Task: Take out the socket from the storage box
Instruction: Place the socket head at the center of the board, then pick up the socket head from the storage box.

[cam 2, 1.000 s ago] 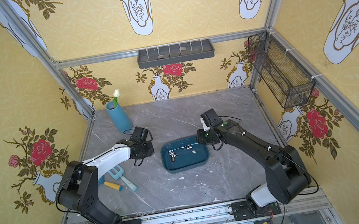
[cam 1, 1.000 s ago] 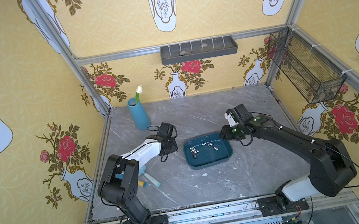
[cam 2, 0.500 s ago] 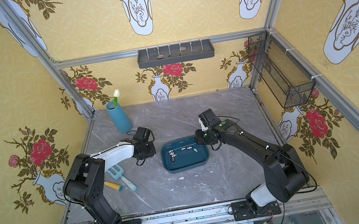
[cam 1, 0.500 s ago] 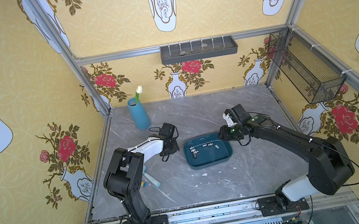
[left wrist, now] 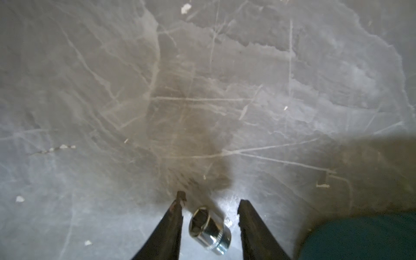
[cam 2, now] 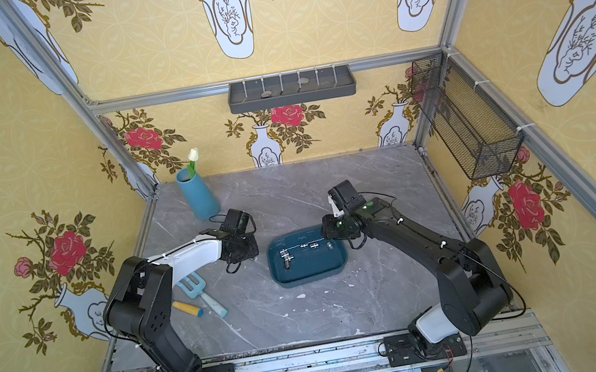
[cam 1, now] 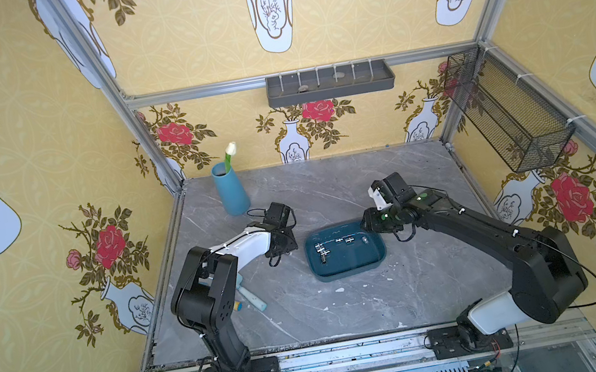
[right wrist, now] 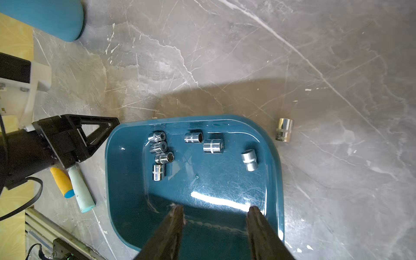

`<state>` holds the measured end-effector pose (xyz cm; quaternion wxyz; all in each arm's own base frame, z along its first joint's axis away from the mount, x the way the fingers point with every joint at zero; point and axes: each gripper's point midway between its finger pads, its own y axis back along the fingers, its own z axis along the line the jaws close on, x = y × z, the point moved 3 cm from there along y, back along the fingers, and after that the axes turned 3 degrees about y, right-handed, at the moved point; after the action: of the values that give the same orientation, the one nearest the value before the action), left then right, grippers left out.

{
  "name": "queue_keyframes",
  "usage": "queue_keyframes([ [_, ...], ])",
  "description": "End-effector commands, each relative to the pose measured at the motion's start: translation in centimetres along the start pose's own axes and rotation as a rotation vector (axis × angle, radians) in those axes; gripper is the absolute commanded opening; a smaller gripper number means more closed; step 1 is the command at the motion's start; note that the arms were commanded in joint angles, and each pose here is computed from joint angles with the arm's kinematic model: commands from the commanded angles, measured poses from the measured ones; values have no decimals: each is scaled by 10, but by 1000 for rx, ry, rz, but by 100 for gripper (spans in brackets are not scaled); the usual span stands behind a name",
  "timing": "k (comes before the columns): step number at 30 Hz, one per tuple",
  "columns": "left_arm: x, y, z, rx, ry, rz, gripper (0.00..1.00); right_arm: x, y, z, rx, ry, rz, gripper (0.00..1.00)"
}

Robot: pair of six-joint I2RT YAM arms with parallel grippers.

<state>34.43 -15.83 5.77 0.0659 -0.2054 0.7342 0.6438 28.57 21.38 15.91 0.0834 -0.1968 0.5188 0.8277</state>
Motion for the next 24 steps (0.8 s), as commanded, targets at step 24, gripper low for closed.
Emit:
queue_keyframes([
  [24, -13, -2, -17, 28, -37, 27, 54, -2, -9, 7, 14, 22, 6, 51],
])
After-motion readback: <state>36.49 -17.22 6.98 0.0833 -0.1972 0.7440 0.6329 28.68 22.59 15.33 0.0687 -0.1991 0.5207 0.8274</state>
